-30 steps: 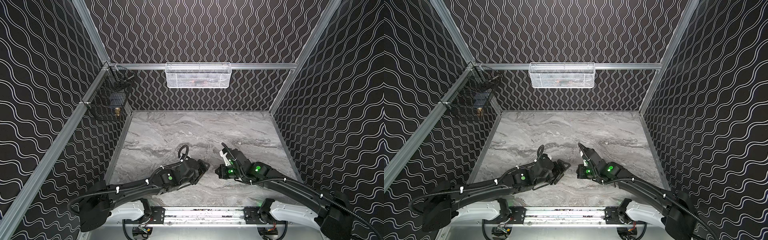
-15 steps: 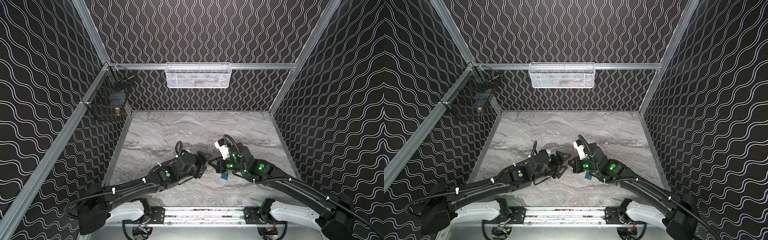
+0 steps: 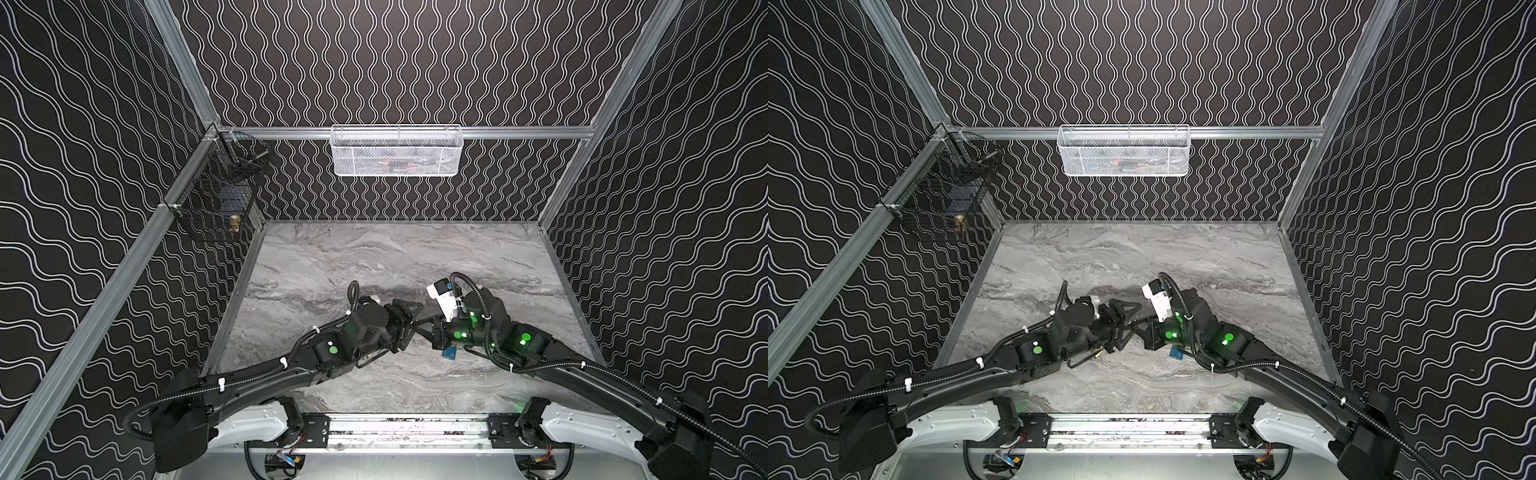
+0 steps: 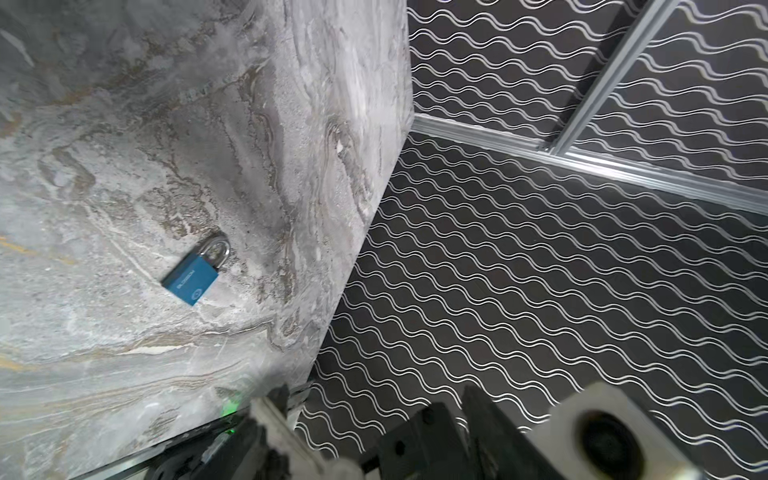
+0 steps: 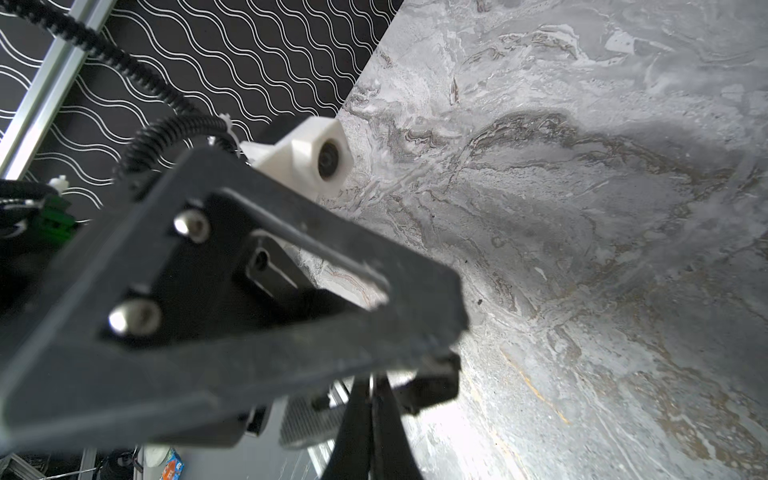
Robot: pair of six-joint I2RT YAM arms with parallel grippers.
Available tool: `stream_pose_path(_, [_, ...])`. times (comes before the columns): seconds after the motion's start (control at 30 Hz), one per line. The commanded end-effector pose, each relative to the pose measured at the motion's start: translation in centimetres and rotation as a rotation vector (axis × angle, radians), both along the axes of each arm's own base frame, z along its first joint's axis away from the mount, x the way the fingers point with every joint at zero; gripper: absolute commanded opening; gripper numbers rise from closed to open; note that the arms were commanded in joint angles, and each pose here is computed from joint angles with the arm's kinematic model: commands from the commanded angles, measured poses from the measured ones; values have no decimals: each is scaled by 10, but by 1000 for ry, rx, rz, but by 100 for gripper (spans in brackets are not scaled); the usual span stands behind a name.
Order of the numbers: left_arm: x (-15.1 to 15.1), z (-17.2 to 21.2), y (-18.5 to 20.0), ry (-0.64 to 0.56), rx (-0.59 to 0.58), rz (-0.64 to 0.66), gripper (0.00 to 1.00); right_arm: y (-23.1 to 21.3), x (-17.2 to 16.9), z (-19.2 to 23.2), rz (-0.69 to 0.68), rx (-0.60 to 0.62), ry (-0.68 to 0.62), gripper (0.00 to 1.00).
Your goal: Unlock with the key
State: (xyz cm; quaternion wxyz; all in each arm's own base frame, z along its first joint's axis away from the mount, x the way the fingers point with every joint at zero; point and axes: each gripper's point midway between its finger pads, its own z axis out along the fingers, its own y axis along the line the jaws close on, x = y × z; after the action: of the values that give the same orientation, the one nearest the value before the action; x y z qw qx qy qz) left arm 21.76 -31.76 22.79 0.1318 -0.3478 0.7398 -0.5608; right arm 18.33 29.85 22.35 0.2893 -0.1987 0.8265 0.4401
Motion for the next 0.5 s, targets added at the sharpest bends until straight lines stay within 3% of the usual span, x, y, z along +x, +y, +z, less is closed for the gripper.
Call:
stream_pose_path(0.0, [5,5,9,-11,-9,55,65,2,-2,5,10,26,-8,0])
stream_pose_path(0.37, [4,-3,20,12,32,84,35,0,2,8,-15,30,-20,0])
stream_pose_path(0.47, [4,-6,24,16,37,95,31,-3,2,8,-26,28,-24,0])
